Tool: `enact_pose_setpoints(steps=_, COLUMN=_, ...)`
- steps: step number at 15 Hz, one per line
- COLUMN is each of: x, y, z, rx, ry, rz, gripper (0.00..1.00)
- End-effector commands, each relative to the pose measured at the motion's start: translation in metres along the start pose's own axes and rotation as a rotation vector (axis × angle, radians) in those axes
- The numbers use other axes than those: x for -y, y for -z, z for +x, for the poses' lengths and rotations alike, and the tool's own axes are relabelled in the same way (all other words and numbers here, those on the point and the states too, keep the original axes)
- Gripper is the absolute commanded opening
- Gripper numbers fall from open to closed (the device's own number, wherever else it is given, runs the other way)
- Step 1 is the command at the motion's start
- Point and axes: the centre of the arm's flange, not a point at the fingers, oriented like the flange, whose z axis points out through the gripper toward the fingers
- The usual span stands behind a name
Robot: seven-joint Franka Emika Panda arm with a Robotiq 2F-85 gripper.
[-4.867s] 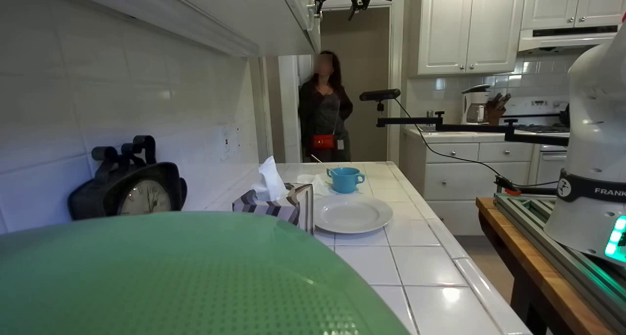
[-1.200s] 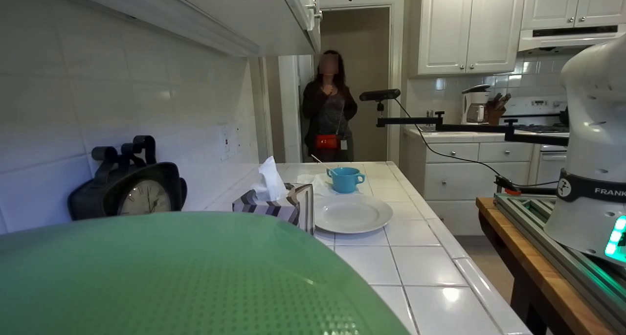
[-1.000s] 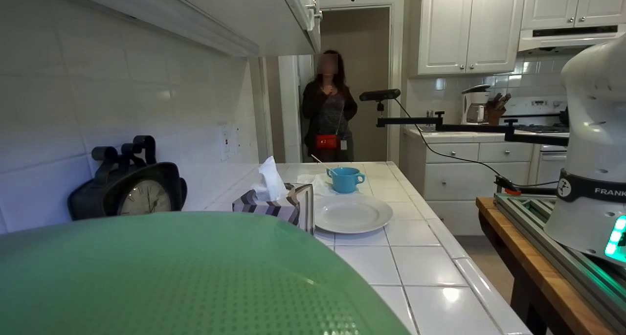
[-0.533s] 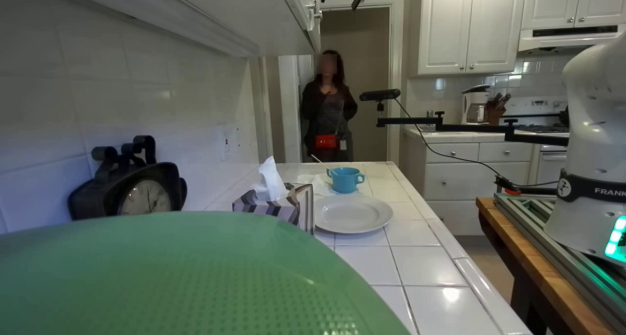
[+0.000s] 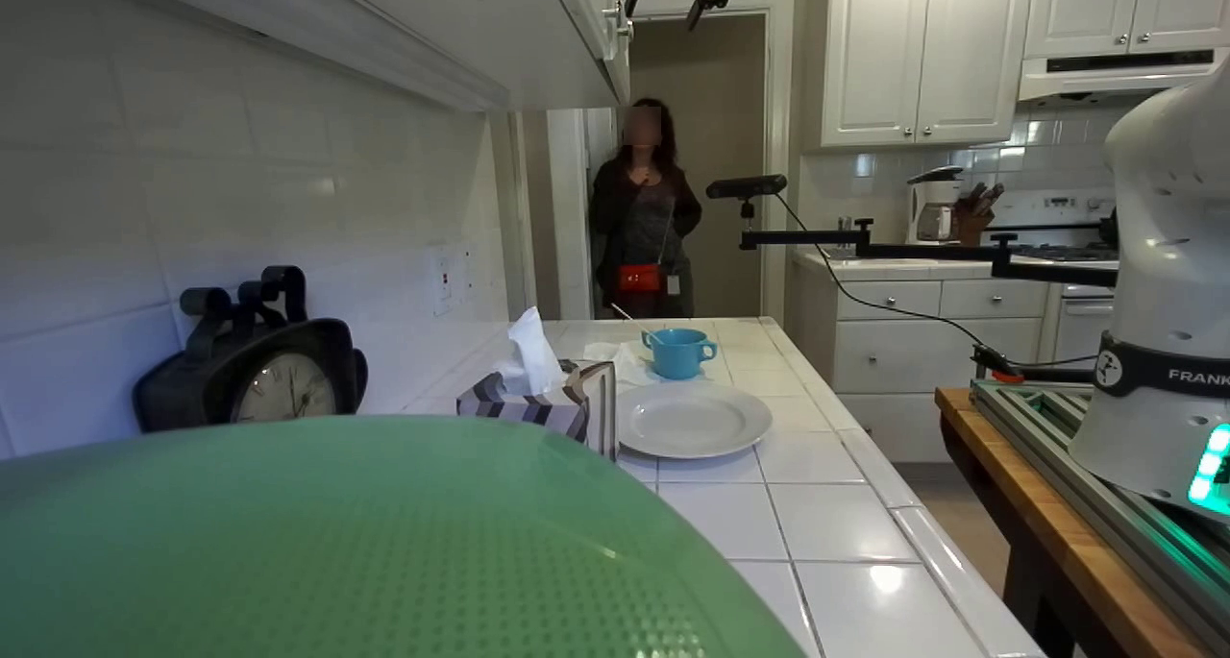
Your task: Open the cabinet's right door
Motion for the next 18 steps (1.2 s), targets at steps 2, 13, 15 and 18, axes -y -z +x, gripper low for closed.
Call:
enact_pose_setpoints(steps=2, x=0.009, y=-0.008, z=0.001, rx=-0.030, ry=-0.019, rz=-0.039, gripper=0.99)
enact_pose_setpoints(steps=13, x=0.016, y=-0.016, z=-0.001, rx=-0.057, ry=-0.031, rz=-0.046, gripper=0.69)
enact_pose_setpoints(steps=15, x=0.016, y=-0.015, z=-0.001, rx=-0.061, ry=-0.027, rz=-0.037, gripper=0.72)
enact_pose_setpoints(steps=18, x=0.018, y=-0.014, z=-0.001, rx=-0.071, ry=-0.019, rz=-0.015, gripper=0.69)
